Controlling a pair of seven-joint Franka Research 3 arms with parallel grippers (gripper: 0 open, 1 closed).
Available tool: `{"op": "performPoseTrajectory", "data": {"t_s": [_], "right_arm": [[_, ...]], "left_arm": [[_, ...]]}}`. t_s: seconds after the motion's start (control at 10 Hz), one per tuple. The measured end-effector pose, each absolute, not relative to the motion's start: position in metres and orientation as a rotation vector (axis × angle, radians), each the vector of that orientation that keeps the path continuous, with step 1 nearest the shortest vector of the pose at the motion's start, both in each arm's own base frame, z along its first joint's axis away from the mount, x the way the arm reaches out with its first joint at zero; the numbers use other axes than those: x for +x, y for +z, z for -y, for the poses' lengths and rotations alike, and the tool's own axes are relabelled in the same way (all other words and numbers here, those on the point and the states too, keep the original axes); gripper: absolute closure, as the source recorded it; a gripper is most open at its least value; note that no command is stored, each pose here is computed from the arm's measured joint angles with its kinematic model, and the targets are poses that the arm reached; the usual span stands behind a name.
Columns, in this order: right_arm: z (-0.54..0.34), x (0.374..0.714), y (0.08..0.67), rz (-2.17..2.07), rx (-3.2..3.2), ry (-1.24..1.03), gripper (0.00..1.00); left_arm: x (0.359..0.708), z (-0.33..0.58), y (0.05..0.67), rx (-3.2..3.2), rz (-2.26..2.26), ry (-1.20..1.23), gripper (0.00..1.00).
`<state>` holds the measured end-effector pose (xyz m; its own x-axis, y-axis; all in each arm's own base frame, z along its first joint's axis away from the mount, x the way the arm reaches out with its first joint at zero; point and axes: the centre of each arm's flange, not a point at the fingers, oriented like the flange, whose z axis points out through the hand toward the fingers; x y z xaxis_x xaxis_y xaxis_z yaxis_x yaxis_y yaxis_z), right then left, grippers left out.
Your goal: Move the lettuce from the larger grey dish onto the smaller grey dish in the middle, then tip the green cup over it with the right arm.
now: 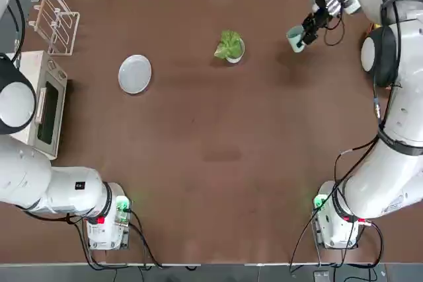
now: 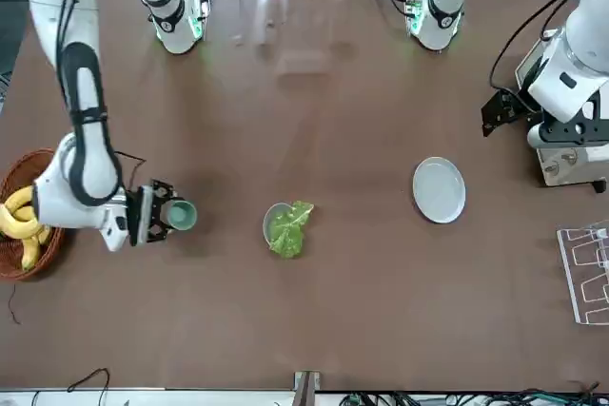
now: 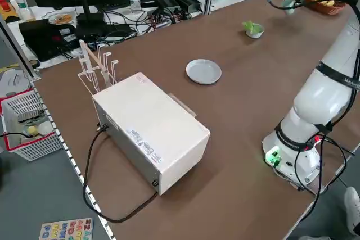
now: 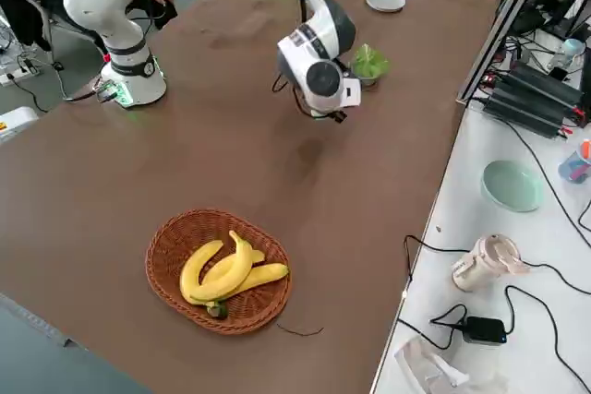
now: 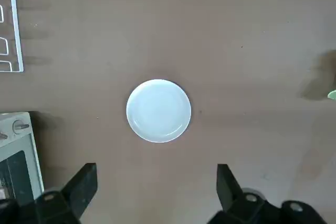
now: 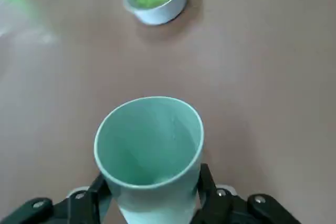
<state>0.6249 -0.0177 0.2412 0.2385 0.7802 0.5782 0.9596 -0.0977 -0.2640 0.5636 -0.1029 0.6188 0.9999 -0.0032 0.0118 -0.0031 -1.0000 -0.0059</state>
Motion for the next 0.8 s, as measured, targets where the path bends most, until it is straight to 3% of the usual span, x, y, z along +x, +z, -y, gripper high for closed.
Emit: {"op": "performPoseTrajectory", "data": {"t_s": [0.8], "right_arm": [[0.160,0.556,0.170,1.839,-1.458,-0.886,0.32]], "left_arm": [[0.565,0.100,0.618,-3.133,0.003,-0.016,0.00]]}}
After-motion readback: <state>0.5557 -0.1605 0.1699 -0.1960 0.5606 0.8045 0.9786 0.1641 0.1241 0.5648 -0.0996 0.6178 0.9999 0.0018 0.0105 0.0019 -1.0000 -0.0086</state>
